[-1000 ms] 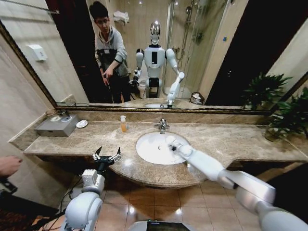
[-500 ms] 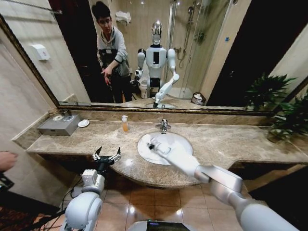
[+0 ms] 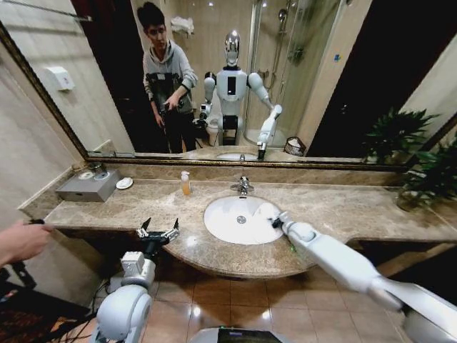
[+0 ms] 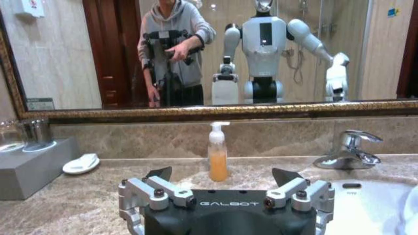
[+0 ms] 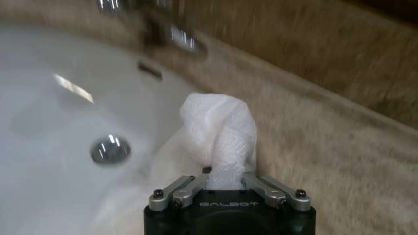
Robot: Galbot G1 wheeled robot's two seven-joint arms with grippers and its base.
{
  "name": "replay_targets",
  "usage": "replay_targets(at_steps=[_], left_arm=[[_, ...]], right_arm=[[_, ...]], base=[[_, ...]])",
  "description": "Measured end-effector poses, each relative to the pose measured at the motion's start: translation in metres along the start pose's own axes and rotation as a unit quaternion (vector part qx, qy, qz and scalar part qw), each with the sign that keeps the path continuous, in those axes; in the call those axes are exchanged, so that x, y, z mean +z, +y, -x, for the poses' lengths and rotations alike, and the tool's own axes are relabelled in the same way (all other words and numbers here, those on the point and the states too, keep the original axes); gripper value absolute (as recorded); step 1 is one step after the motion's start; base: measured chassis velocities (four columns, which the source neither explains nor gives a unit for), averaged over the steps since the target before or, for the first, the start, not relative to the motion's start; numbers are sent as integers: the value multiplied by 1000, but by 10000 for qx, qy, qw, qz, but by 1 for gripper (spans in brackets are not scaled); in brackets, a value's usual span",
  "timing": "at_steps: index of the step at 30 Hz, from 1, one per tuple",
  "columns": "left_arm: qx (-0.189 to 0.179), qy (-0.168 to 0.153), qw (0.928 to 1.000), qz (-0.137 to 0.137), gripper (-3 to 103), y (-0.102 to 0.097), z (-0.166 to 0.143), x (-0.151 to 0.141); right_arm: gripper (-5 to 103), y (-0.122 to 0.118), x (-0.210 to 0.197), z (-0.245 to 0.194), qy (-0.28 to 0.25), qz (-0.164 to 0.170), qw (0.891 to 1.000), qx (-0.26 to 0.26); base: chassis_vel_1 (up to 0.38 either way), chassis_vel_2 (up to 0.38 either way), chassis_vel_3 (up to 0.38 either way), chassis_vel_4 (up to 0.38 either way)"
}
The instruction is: Pick up the towel from the sink counter and wipe the mirror surface.
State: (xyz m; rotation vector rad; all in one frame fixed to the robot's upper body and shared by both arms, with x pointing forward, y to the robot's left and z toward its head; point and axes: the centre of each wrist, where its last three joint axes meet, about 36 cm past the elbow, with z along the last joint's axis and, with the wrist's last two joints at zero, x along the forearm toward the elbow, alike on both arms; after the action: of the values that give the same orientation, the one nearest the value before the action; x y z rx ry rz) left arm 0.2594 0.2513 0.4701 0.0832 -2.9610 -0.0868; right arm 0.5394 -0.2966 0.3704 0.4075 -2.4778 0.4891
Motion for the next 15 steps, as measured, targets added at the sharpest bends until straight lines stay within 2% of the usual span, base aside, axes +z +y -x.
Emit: replay_targets(at_steps=[1,5,6,10,15], left_arm=[[0,0,10000,0,100,0,0,0],[0,0,10000,0,100,0,0,0],[0,0,10000,0,100,0,0,0],[0,0,10000,1,100,0,0,0],[0,0,10000,0,100,0,0,0]], right_arm=[[9,0,0,0,0,0,10000,0],[9,4,-12,-13,-742,457,9962,-44],[9,4,-12,-13,-742,457,9962,-44],[9,4,-33,-35,-1205,996,9877,93],[9,-12,-41,-61,-1531,1180,9804,379]], base=[[0,0,0,0],[0,0,0,0],[0,0,0,0],[0,0,0,0],[0,0,0,0]])
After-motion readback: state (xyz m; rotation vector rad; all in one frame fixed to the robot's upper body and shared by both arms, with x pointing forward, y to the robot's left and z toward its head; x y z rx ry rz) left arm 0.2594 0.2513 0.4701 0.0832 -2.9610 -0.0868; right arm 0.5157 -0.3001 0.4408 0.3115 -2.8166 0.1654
